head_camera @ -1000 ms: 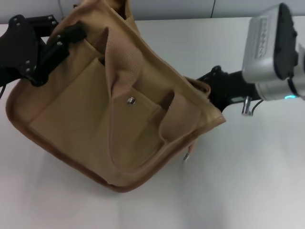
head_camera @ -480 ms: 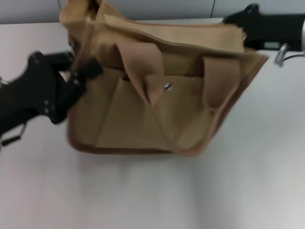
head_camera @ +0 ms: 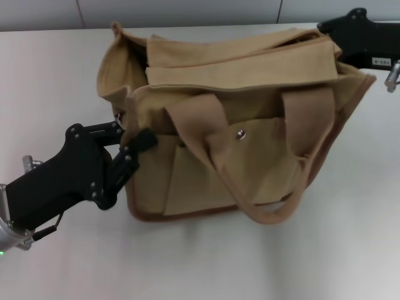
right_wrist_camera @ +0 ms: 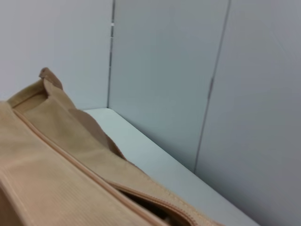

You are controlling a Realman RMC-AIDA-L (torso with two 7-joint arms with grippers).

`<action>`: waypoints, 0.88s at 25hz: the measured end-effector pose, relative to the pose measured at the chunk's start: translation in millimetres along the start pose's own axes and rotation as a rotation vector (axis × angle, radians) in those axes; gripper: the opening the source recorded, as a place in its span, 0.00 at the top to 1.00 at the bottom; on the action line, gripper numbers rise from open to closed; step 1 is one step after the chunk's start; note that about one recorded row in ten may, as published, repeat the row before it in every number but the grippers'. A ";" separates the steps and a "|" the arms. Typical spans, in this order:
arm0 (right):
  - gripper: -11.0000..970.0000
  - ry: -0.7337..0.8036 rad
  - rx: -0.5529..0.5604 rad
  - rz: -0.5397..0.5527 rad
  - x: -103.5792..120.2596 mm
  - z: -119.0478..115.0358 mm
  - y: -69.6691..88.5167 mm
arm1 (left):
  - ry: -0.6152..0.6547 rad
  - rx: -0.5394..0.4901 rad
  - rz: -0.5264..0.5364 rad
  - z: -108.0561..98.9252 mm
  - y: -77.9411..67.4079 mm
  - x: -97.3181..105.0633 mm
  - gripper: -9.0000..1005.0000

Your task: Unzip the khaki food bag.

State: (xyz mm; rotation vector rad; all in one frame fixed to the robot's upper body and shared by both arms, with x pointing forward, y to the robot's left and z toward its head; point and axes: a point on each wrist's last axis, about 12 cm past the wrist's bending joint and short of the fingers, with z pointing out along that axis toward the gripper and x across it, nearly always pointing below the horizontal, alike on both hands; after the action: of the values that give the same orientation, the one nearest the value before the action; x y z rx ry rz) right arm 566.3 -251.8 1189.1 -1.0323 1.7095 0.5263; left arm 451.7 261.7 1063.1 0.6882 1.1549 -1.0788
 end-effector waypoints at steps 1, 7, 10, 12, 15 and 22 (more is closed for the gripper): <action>0.95 0.006 0.004 0.026 5.4 -1.0 -1.4 | 0.015 -0.045 -0.030 -2.8 1.5 3.4 0.90; 0.95 0.012 -0.010 0.065 15.2 -4.7 1.3 | 0.049 -0.090 -0.064 -5.8 4.0 8.2 0.87; 0.93 -0.005 0.000 0.091 19.4 -10.5 2.7 | 0.047 -0.083 -0.053 -9.5 4.1 5.1 0.78; 0.91 -0.022 0.003 0.104 19.4 -13.9 2.3 | 0.046 -0.084 -0.048 -12.1 4.4 3.2 0.72; 0.88 -0.088 0.014 0.146 18.8 -25.6 -0.8 | 0.059 -0.086 -0.024 -22.1 7.9 -5.7 0.62; 0.62 -0.316 0.012 0.290 32.6 -73.8 -6.9 | 0.090 -0.064 0.015 -36.4 10.8 -23.5 0.35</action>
State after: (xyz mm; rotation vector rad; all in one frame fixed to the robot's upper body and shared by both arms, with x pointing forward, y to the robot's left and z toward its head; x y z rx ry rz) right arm 528.7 -323.5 1188.0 -0.6530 1.5810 0.8185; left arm 447.4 304.9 1073.6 0.6996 1.2543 -1.0025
